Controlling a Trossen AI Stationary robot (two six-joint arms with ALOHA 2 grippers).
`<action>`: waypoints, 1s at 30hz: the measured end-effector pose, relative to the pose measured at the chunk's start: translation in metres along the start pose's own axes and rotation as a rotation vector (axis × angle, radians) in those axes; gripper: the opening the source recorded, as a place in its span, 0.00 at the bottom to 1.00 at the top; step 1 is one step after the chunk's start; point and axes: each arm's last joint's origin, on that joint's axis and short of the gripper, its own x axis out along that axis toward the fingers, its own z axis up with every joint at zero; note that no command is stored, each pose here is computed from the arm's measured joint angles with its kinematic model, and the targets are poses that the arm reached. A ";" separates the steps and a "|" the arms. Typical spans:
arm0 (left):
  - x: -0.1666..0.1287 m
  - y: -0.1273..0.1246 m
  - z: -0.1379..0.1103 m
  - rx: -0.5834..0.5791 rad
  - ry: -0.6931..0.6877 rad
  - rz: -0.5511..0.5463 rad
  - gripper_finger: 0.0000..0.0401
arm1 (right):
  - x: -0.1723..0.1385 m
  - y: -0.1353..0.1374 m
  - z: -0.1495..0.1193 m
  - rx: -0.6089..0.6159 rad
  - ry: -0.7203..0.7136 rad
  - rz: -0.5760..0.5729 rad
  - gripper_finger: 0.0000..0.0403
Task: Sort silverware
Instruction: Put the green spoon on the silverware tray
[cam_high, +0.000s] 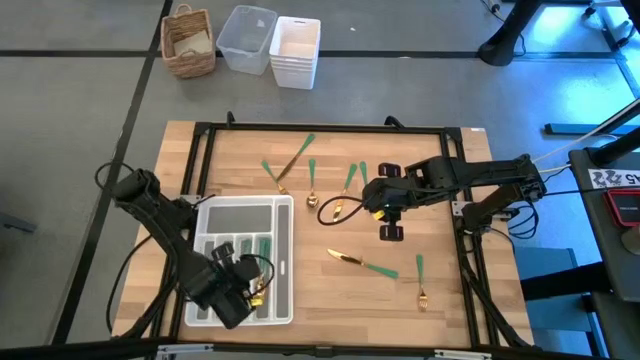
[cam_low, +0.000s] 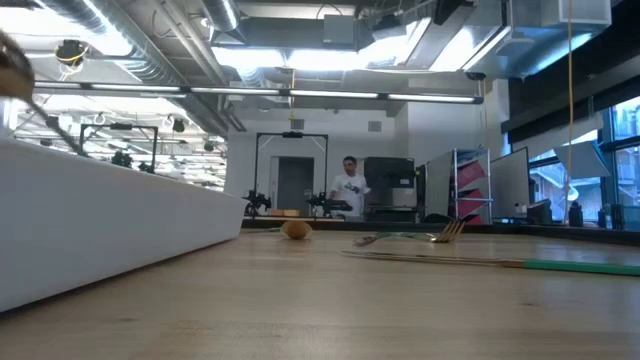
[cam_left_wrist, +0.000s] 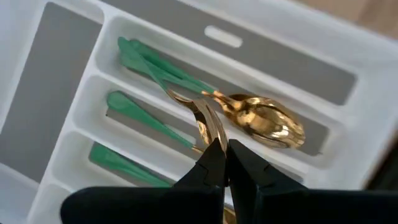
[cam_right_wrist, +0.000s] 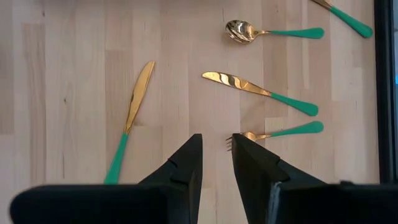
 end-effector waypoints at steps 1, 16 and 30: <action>0.005 -0.002 0.000 0.005 0.006 0.020 0.00 | 0.000 0.000 0.000 0.000 0.000 0.000 0.22; 0.053 -0.026 0.006 0.054 0.132 0.027 0.06 | 0.000 0.000 0.000 0.000 0.000 0.002 0.22; 0.059 -0.028 0.021 0.008 0.256 -0.095 0.33 | 0.000 0.001 -0.001 -0.002 0.014 0.044 0.22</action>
